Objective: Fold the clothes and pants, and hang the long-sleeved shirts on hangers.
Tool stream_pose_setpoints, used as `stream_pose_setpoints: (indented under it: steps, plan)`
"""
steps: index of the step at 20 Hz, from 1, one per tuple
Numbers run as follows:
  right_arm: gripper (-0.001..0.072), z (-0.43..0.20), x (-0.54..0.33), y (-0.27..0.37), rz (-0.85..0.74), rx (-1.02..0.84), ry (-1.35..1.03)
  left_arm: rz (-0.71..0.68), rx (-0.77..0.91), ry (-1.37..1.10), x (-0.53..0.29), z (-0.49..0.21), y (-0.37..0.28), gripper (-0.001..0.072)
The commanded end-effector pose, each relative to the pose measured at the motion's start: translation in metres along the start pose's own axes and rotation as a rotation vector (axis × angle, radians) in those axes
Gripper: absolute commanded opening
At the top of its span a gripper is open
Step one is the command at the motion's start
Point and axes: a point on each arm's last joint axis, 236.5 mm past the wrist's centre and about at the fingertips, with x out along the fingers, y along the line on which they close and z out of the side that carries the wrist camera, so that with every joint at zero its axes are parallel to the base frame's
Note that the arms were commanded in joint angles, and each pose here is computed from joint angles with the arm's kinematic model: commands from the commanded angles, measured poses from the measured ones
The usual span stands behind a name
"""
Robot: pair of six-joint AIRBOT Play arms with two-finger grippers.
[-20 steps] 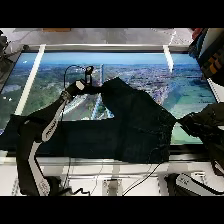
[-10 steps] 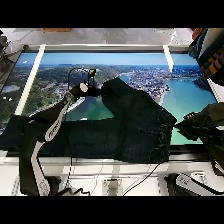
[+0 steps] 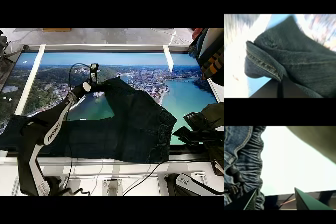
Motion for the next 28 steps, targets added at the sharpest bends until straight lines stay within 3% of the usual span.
stream_pose_setpoints:
  steps: [1,6,10,14,16,17,19,21,22,28]
  plan:
    - [0.0476,0.020,0.004,0.013,0.071,0.056,-0.073,0.027,0.185,-0.095,-0.033,0.048,-0.013,0.0032]
    - [0.0484,0.013,0.037,0.054,0.323,0.219,0.040,0.070,0.476,-0.173,-0.080,0.093,-0.058,0.0031]
    - [0.0503,0.015,0.066,0.093,0.385,0.178,0.063,0.087,0.751,-0.186,-0.091,0.093,-0.111,0.0032]
    - [0.0496,0.023,0.078,0.122,0.399,0.117,0.015,0.009,0.819,-0.188,-0.087,0.073,-0.169,0.0032]
    - [0.0446,0.024,0.083,0.124,0.380,0.104,0.006,-0.023,0.949,-0.195,-0.088,0.063,-0.197,0.0032]
    - [0.0369,0.027,0.086,0.122,0.365,0.103,-0.007,-0.033,1.057,-0.202,-0.089,0.058,-0.210,0.0032]
    - [0.0046,0.030,0.088,0.120,0.346,0.102,-0.024,-0.036,1.300,-0.223,-0.091,0.052,-0.229,0.0032]
    - [0.0036,0.029,0.088,0.120,0.347,0.099,-0.021,-0.006,1.531,-0.271,-0.098,0.059,-0.239,0.0032]
    - [0.0036,0.029,0.088,0.120,0.347,0.098,-0.020,0.019,1.563,-0.321,-0.105,0.071,-0.243,0.0032]
    - [0.0036,0.029,0.088,0.120,0.348,0.097,-0.019,0.029,1.517,-0.569,-0.171,0.116,-0.304,0.0032]
